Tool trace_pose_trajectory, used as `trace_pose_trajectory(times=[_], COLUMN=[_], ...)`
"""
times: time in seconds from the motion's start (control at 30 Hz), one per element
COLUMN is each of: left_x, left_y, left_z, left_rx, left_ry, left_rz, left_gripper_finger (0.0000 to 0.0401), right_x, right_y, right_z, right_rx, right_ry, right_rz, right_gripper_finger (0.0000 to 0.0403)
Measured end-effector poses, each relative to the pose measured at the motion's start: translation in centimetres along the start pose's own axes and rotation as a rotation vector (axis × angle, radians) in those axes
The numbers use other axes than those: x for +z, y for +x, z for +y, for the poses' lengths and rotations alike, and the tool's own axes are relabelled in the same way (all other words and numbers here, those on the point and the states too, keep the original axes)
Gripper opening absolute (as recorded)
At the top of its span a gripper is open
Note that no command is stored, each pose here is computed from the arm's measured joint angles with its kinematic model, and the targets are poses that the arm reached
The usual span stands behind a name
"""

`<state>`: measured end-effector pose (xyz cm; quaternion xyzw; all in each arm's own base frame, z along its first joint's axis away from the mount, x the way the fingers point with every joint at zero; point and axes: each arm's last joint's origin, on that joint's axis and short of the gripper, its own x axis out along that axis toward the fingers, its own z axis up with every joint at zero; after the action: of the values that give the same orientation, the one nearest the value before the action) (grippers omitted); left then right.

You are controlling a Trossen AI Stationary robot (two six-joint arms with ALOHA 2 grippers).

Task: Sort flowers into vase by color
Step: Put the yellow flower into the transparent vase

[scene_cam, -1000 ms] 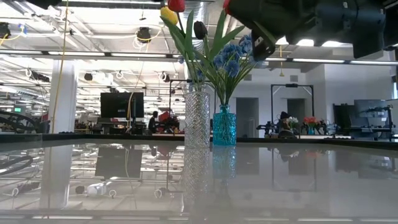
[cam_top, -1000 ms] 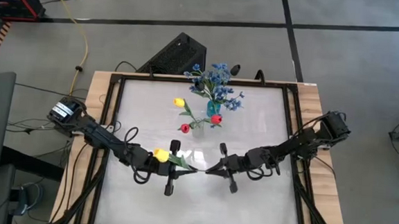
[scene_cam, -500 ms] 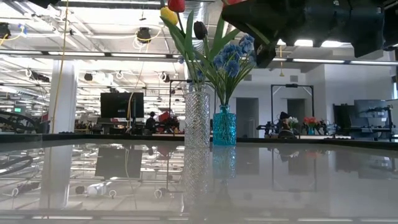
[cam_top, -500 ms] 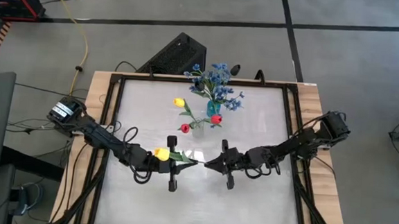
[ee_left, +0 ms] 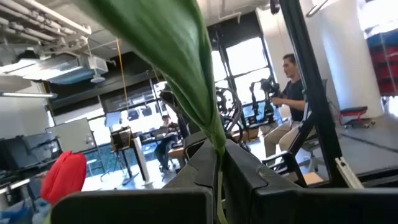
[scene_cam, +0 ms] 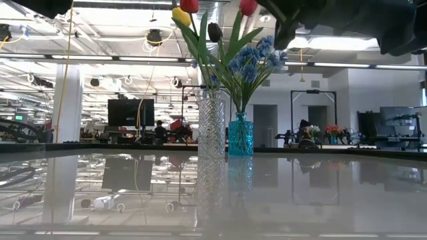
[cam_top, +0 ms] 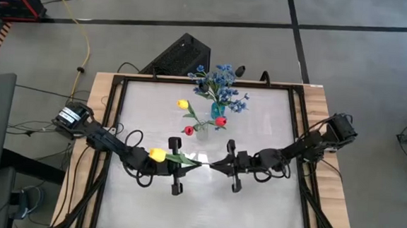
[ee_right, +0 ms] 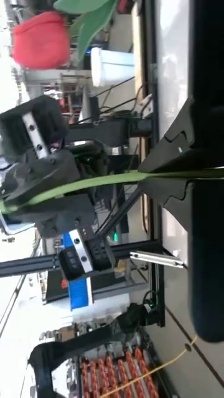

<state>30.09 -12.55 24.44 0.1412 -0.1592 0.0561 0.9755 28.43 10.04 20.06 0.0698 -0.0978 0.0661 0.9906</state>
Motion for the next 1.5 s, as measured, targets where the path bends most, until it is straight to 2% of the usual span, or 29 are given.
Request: trace_pose_trajectory(times=[0.13, 0.27, 0.37, 0.53, 0.7, 0.8, 0.97, 1.17, 1.27, 1.5], left_x=[0.0, 0.1, -0.1, -0.2, 0.0, 1.0, 3.7, 4.5, 5.4, 7.1], left_y=[0.0, 0.0, 0.0, 0.0, -0.2, -0.6, -0.3, 1.9, 2.9, 4.9], left_z=[0.1, 0.1, 0.1, 0.2, 0.3, 0.9, 2.9, 5.8, 6.3, 7.0], left_rx=[-0.003, -0.004, -0.009, 0.017, 0.104, 0.162, 0.174, 0.180, 0.190, 0.255], left_ry=[-0.017, -0.028, -0.044, -0.078, -0.017, 0.010, -0.025, -0.116, -0.110, -0.081], left_rz=[-0.007, -0.017, -0.008, 0.010, 0.102, 0.183, 0.381, 0.690, 0.744, 0.710], left_gripper_finger=[0.0000, 0.0000, 0.0000, 0.0000, 0.0000, 0.0000, 0.0000, 0.0000, 0.0000, 0.0000], right_x=[0.3, 0.3, 0.0, -0.5, -1.3, -1.4, -0.5, 0.5, 0.7, -0.4], right_y=[-0.2, -0.2, 0.0, 0.2, 0.1, -0.4, -1.6, -3.2, -3.8, -5.0], right_z=[0.8, 1.0, 0.4, -0.8, -1.2, -1.5, -2.0, -2.6, -2.7, -3.1], right_rx=[0.051, 0.055, 0.035, -0.004, -0.025, -0.051, -0.087, -0.161, -0.198, -0.199], right_ry=[-0.052, -0.065, -0.078, -0.098, -0.126, -0.142, -0.137, -0.155, -0.157, -0.142], right_rz=[-0.037, -0.031, 0.006, 0.061, 0.180, 0.290, 0.446, 0.575, 0.611, 0.587], right_gripper_finger=[0.0026, 0.0032, 0.0065, 0.0143, 0.0221, 0.0246, 0.0252, 0.0240, 0.0233, 0.0223])
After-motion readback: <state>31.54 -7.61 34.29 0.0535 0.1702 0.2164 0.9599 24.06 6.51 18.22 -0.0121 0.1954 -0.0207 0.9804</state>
